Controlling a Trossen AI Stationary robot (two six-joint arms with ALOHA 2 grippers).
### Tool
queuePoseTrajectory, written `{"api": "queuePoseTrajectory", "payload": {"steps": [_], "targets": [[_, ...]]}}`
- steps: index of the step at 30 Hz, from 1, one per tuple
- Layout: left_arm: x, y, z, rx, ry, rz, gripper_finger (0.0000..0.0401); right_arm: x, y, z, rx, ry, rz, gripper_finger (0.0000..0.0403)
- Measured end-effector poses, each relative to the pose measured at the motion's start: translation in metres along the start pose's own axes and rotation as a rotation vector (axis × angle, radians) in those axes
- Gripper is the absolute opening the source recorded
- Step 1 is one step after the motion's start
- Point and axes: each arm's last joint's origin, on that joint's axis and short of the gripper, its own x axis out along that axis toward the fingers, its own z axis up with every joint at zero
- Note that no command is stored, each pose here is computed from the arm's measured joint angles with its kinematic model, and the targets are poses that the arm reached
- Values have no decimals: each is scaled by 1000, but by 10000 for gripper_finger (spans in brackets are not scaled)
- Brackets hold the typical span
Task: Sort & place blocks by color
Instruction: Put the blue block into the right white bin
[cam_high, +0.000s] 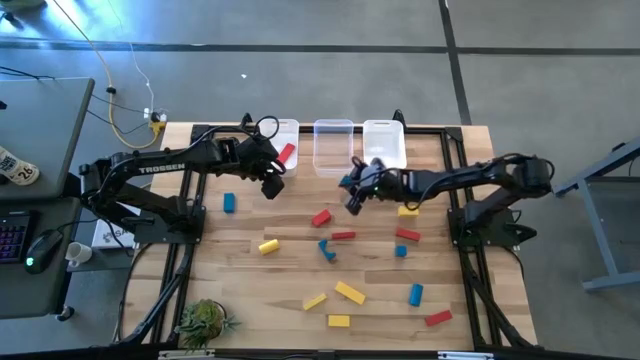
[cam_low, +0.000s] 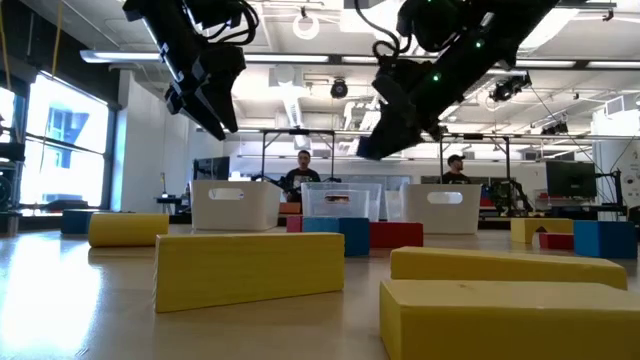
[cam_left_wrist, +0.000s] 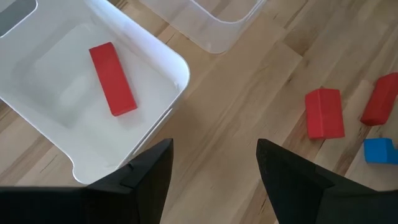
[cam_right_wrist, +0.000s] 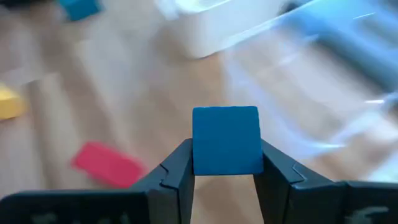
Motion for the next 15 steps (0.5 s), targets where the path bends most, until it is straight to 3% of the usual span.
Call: {"api": "queuePoseTrajectory", "payload": {"steps": [6, 15], "targets": [[0, 0, 0, -16, 5, -16, 220, -18, -32, 8, 40, 13, -177, 107], [0, -1, 0, -18, 7, -25, 220, -14, -94, 5, 232, 120, -368, 108]]}}
